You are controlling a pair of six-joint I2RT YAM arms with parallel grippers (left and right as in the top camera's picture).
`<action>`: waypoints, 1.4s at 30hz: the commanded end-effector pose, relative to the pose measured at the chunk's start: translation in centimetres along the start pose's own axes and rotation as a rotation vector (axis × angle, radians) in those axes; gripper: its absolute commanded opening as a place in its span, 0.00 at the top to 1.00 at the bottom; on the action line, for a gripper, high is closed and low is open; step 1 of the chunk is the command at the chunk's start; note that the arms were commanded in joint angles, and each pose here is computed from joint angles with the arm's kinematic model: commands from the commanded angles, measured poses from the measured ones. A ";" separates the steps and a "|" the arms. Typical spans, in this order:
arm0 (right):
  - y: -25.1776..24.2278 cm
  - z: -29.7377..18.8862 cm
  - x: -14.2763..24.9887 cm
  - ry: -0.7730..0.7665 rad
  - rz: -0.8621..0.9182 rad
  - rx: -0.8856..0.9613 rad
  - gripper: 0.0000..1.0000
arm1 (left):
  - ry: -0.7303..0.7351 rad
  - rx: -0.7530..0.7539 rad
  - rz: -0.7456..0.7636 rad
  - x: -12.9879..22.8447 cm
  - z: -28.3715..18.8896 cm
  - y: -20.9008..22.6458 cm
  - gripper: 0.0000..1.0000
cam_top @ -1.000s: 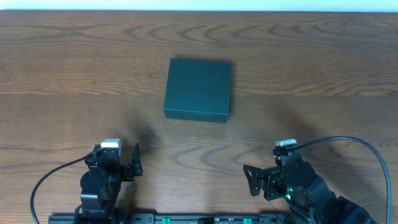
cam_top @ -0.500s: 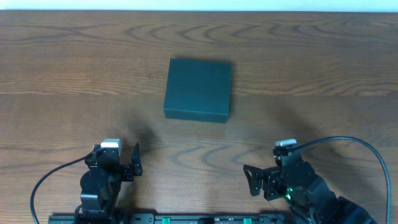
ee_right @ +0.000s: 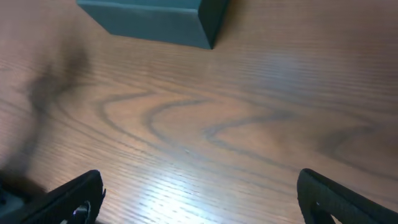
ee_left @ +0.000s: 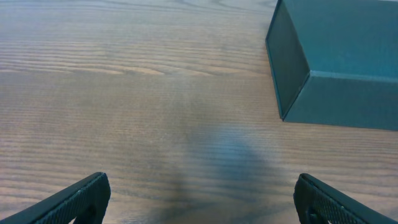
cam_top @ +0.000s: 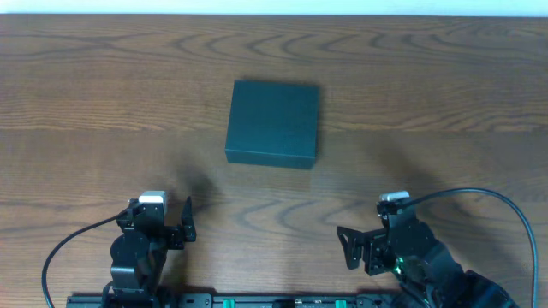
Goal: Pack container
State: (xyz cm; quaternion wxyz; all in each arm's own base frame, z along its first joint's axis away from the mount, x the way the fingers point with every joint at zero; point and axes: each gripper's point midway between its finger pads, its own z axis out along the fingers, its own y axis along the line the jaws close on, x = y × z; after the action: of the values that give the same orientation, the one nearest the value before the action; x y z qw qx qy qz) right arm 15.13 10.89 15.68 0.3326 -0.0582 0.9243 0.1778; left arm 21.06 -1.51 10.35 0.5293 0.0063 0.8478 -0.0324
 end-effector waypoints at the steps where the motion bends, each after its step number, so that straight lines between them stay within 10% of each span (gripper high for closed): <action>1: -2.0 -0.2 -1.2 -0.057 -0.062 0.098 0.01 | 0.000 -0.020 0.014 0.3 0.2 0.4 0.05; 18: -6.4 2.0 0.1 -0.318 -0.163 0.155 0.01 | 0.000 -0.020 0.014 0.3 0.2 0.4 0.05; 42: -6.6 5.9 4.0 -0.192 -0.176 0.099 0.01 | 0.000 -0.020 0.014 0.3 0.2 0.4 0.05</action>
State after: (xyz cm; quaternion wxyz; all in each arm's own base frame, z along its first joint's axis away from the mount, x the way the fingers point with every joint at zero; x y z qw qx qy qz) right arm 16.98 6.96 7.10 0.4343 -0.1015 0.8886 0.1074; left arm 21.09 -1.51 10.43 0.5309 0.0063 0.8468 -0.0325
